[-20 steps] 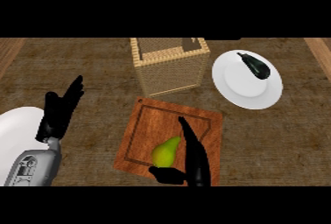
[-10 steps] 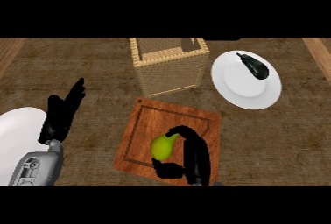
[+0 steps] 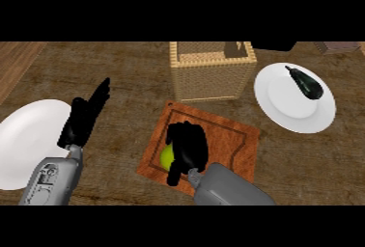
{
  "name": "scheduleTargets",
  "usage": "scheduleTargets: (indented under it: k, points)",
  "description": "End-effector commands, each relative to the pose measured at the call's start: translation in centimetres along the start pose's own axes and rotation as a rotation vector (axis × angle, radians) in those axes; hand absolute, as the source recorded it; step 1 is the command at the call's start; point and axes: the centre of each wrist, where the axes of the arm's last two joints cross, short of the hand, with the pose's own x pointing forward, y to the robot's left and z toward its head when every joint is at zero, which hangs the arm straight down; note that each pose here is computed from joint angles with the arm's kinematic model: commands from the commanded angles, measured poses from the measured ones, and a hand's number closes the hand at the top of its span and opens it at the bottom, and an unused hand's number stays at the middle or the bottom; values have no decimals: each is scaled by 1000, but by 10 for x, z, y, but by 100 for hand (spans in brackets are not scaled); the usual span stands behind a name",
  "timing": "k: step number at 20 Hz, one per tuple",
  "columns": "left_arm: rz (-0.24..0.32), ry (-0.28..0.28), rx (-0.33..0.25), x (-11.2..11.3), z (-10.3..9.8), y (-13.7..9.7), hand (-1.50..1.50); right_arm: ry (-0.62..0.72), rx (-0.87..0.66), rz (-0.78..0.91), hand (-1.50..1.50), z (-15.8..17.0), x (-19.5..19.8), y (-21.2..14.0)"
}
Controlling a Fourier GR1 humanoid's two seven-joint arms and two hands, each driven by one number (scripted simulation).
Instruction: Pick the pear from the cutting board and place it in the basket
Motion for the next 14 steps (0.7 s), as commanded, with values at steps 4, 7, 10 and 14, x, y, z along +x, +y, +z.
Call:
scheduleTargets:
  k: [4, 7, 10, 14]
  points:
    - [-5, -38, -76, 14, -8, -20, 0, 18, -71, 251, 150, -39, 55, -58]
    - [-15, -49, -82, 19, -10, -19, 0, 22, -81, 89, 150, -41, 74, -87]
    - [-14, -30, -68, 17, -14, -18, 0, -24, -141, -39, 150, -34, 99, -113]
    - [-13, -24, -73, 17, -16, -21, 0, -61, -267, -262, 150, -30, 126, -157]
